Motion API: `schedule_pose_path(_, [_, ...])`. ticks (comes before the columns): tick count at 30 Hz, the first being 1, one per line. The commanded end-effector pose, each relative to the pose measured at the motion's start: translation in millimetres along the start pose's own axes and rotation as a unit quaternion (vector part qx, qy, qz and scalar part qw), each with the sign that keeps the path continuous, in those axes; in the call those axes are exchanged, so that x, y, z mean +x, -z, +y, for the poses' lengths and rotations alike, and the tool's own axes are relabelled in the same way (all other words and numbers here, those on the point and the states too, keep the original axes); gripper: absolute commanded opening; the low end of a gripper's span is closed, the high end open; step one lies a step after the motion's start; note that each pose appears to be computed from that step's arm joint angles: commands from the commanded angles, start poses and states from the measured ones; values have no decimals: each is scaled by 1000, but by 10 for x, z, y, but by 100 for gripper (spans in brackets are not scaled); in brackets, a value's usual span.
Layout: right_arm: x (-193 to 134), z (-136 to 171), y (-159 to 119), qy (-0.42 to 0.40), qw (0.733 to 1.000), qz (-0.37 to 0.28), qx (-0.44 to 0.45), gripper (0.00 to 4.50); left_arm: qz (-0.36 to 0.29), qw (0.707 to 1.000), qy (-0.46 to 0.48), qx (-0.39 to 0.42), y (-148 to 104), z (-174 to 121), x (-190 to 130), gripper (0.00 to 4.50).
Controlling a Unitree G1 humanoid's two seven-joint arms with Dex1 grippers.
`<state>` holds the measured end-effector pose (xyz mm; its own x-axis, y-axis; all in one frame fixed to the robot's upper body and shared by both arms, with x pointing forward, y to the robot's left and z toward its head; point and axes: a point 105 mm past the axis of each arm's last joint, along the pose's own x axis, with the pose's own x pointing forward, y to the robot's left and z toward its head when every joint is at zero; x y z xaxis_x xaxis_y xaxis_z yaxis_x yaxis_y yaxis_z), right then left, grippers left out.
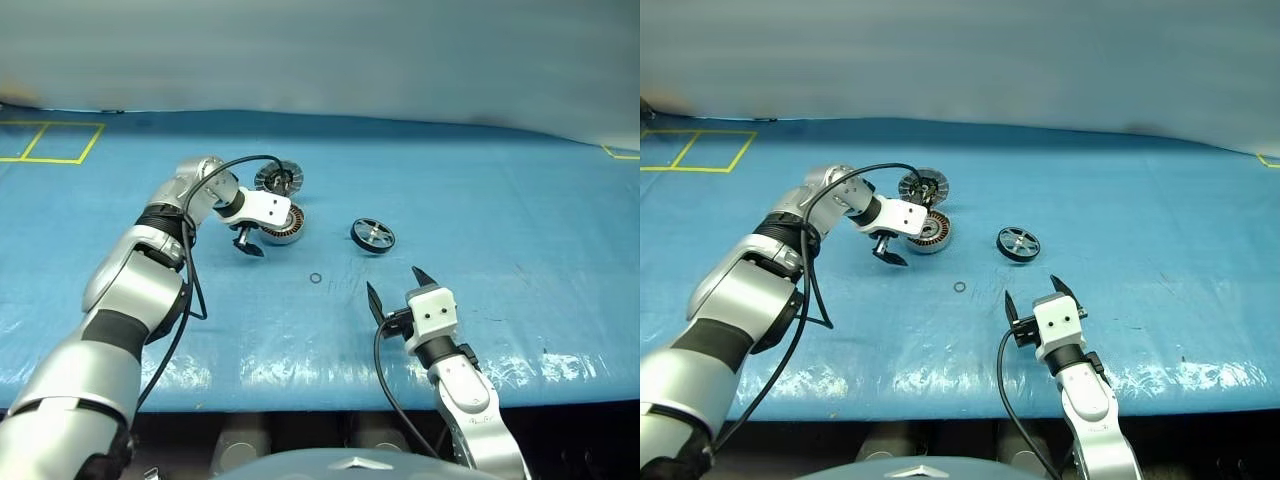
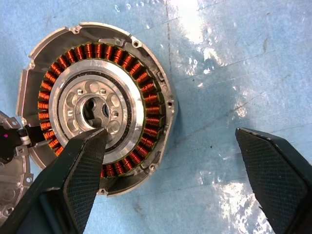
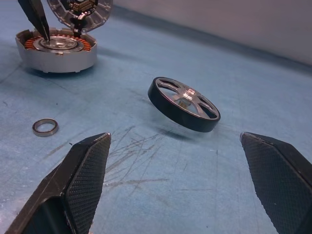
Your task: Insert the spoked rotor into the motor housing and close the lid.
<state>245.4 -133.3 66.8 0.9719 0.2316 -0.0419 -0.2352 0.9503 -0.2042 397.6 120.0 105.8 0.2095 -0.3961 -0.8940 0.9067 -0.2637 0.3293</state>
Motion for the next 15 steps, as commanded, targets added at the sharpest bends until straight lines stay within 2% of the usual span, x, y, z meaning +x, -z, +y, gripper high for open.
schedule_pose_path(1, [18, -5, -78, -2, 1000, -20, -10, 450, -24, 1000, -11, -7, -86, 57, -45, 446])
schedule_pose_path(6, [16, -2, -65, -2, 1000, -18, -11, 450, -9, 1000, -18, 2, -46, 72, -75, 446])
schedule_pose_path(15, [16, 29, -60, -3, 1000, -18, -9, 450, -38, 996, -75, -4, -153, 239, -123, 446])
